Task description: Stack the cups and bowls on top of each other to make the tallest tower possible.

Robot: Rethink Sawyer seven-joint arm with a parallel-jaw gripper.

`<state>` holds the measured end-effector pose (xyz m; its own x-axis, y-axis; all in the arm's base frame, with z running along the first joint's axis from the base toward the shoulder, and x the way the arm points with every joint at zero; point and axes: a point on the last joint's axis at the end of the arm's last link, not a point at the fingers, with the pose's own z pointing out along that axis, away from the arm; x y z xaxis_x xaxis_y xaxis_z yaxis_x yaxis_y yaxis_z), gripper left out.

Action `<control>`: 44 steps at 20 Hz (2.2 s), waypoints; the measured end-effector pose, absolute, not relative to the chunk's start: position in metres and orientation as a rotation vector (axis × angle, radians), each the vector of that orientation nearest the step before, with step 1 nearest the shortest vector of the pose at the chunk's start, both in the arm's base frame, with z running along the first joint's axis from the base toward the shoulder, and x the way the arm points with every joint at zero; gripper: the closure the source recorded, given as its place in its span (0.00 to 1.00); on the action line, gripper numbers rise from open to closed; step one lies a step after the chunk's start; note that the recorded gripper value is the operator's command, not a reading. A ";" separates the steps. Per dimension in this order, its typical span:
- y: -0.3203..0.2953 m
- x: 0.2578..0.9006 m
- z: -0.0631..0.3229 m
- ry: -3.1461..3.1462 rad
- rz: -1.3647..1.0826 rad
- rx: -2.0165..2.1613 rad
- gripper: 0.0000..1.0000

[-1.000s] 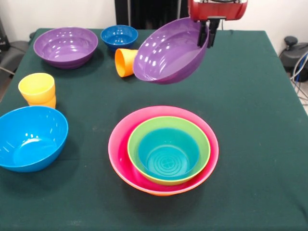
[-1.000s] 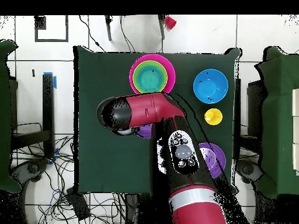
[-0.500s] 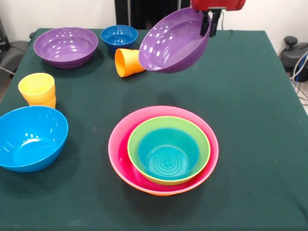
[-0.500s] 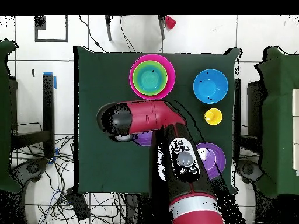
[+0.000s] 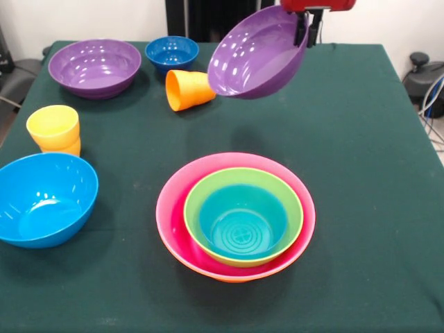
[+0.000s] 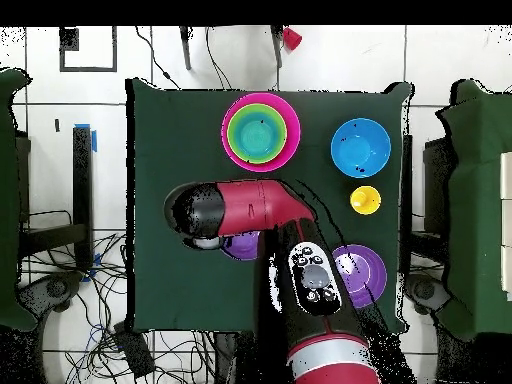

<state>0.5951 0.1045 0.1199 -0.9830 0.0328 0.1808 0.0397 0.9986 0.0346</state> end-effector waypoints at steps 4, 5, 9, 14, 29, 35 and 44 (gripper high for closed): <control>0.109 0.612 0.122 -2.985 -0.052 -0.049 1.00; 0.110 0.614 0.123 -2.988 -0.051 -0.047 1.00; 0.120 0.646 0.132 -3.028 -0.060 -0.046 1.00; 0.124 0.677 0.144 -3.062 -0.083 -0.072 1.00; 0.140 0.755 0.225 -3.057 -0.138 -0.116 1.00; 0.133 0.785 0.231 -3.060 -0.126 -0.129 1.00; 0.138 0.819 0.231 -2.963 -0.052 -0.113 1.00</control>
